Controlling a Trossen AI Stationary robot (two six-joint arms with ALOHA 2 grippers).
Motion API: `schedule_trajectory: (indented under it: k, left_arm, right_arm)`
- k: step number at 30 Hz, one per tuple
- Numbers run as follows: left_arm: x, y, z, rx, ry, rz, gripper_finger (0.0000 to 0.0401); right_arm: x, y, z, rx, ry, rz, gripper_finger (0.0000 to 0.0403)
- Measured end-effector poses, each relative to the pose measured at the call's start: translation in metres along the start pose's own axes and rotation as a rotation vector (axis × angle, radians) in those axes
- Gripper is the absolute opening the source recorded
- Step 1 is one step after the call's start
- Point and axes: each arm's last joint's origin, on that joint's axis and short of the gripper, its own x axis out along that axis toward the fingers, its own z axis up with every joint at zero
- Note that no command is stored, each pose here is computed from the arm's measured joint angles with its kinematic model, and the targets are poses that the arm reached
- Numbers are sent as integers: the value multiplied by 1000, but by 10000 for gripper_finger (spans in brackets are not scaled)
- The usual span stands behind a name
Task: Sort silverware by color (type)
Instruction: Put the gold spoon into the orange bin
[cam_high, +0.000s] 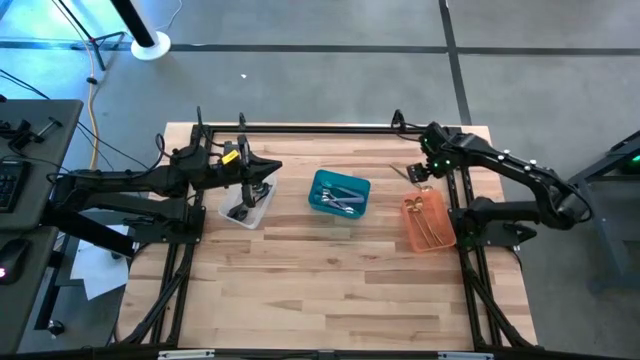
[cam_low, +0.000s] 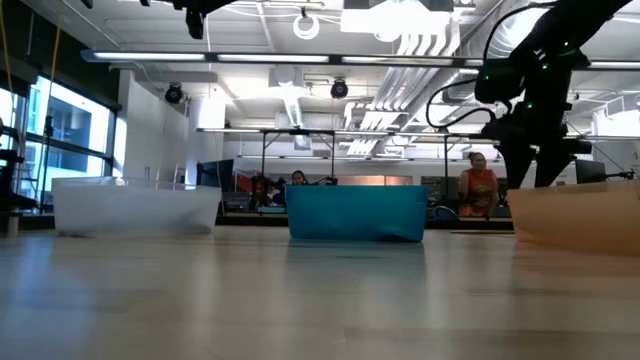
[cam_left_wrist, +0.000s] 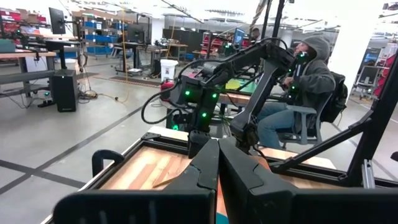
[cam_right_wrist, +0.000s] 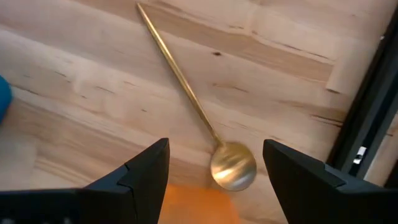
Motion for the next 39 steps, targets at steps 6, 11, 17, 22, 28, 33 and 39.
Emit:
schedule_trajectory:
  k: [6,11,17,22,28,33,39]
  left_arm:
    - [0,0,0,-1,-1,0,0]
    - [0,0,0,-2,-1,-1,0]
    - [0,0,0,-2,-2,-1,0]
    - [0,0,0,-2,-2,-1,0]
    - [0,0,0,-1,-2,-1,0]
    - [0,0,0,-1,-2,-1,0]
    - [0,0,0,-1,-1,-1,0]
  right_arm:
    - [16,4,10,-51,13,-7,243]
    - [36,9,20,-35,30,-10,243]
    - [63,11,23,-25,127,-44,243]
    - [78,12,26,-16,163,-59,243]
    - [88,12,25,-22,215,-77,212]
    - [89,12,26,-34,210,-82,142]
    - [89,12,26,-53,203,-85,68]
